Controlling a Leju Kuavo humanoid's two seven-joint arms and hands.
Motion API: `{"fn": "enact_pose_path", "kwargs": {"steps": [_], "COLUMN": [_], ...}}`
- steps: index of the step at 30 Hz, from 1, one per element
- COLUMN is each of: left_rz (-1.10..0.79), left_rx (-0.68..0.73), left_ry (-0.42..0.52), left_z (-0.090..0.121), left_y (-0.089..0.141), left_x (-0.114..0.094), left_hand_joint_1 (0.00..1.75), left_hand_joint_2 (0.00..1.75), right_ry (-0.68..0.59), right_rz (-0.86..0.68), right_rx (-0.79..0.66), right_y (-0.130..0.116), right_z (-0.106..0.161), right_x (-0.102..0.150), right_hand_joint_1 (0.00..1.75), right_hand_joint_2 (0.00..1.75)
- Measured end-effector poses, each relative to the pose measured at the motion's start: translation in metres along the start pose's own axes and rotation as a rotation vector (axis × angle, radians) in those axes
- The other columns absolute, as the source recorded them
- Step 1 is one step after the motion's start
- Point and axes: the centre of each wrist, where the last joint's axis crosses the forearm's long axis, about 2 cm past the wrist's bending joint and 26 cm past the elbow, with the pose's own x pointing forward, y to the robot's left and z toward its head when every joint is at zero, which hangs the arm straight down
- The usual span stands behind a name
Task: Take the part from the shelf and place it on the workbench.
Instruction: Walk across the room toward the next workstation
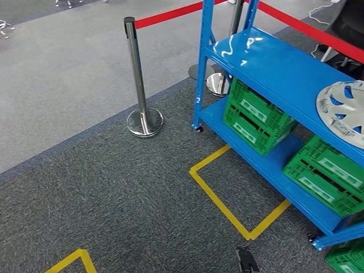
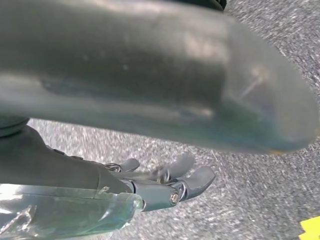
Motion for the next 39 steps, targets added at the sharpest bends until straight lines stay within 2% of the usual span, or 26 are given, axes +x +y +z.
{"fn": "enact_pose_path", "kwargs": {"steps": [6, 39], "left_rz": [0.002, 0.014], "left_rx": [-0.004, -0.007], "left_ry": [0.001, 0.002], "left_z": [0.0000, -0.0002], "left_y": [-0.0014, -0.0026], "left_x": [0.0001, 0.0010], "left_hand_joint_1": [0.00, 0.00], "left_hand_joint_2": [0.00, 0.00], "right_ry": [0.012, 0.004], "right_rz": [0.002, 0.002], "right_rx": [0.001, 0.004], "right_y": [0.0007, 0.0010], "right_z": [0.0021, 0.0008], "right_x": [-0.0063, -0.0020], "right_hand_joint_1": [0.00, 0.00], "right_hand_joint_2": [0.00, 0.00]}}
